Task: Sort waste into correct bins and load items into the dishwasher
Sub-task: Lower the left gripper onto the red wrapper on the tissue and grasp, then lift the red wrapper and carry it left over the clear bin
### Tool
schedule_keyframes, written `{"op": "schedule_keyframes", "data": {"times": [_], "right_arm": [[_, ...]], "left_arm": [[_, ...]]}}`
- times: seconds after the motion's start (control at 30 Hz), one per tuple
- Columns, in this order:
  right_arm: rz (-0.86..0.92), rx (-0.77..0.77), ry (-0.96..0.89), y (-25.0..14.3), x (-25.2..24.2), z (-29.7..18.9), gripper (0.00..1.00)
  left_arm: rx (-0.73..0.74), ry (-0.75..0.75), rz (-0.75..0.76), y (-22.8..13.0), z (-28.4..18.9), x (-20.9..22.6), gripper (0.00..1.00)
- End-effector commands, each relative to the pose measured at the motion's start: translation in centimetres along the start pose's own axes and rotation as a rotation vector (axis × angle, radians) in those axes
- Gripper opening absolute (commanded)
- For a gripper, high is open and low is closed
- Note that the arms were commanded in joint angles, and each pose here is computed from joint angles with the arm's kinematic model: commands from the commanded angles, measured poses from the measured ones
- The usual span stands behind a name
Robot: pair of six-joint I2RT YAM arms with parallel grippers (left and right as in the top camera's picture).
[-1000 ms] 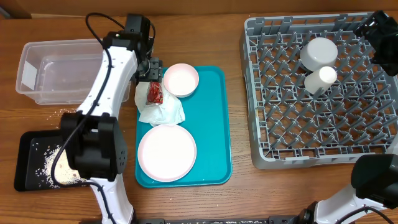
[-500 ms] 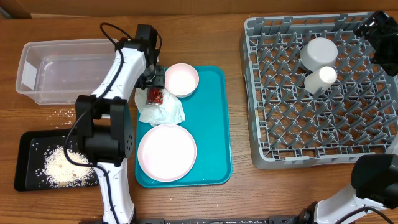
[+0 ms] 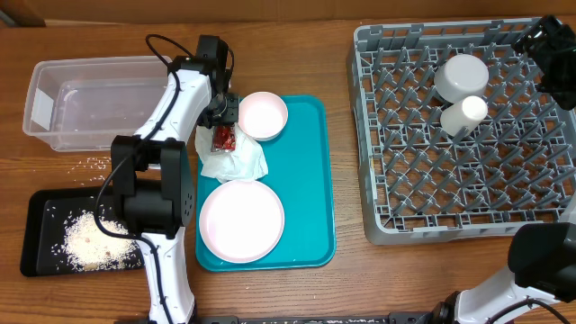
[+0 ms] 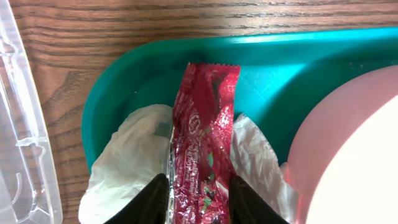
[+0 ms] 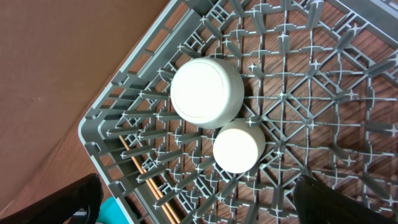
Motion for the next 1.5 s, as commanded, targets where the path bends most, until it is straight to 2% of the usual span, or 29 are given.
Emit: {"op": "schedule_keyframes", "data": {"times": [0.0,0.13,0.37,0.47,0.57,0.8,1.13,1.47], "right_arm": [[-0.005,-0.007,0.014,0.0,0.4,-0.3,1.00],[-0.005,-0.007,0.014,0.0,0.4,-0.3,1.00],[-0.005,-0.007,0.014,0.0,0.4,-0.3,1.00],[-0.005,-0.007,0.014,0.0,0.4,-0.3,1.00],[-0.005,-0.007,0.014,0.0,0.4,-0.3,1.00],[-0.005,-0.007,0.014,0.0,0.4,-0.2,1.00],[-0.005,-0.007,0.014,0.0,0.4,-0.3,1.00],[-0.005,-0.007,0.014,0.0,0.4,-0.2,1.00]], "left_arm": [[-0.012,-0.017,0.003,0.5,0.1,-0.6,0.33],[-0.039,-0.016,0.002,1.0,0.1,-0.6,0.32],[-0.069,-0.017,0.000,1.5,0.1,-0.5,0.23],[-0.078,-0.017,0.000,1.6,0.1,-0.5,0.17],[-0.084,-0.016,-0.001,1.7,0.0,-0.5,0.04],[-0.089,-0.019,-0.029,1.9,-0.7,-0.6,0.04],[-0.149,-0.028,-0.141,2.0,-7.9,-0.1,0.04],[-0.301,-0.034,-0.234,1.0,-15.4,2.1,0.04]]}}
Point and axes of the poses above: each gripper's point midway between its finger pads, its own z axis out along the fingers, its own x axis along the line the jaws close on, y = z × x, the point moved 8 cm from there along -z, back along the fingers, and after that the axes turned 7 degrees about z, right-handed, at the moved point
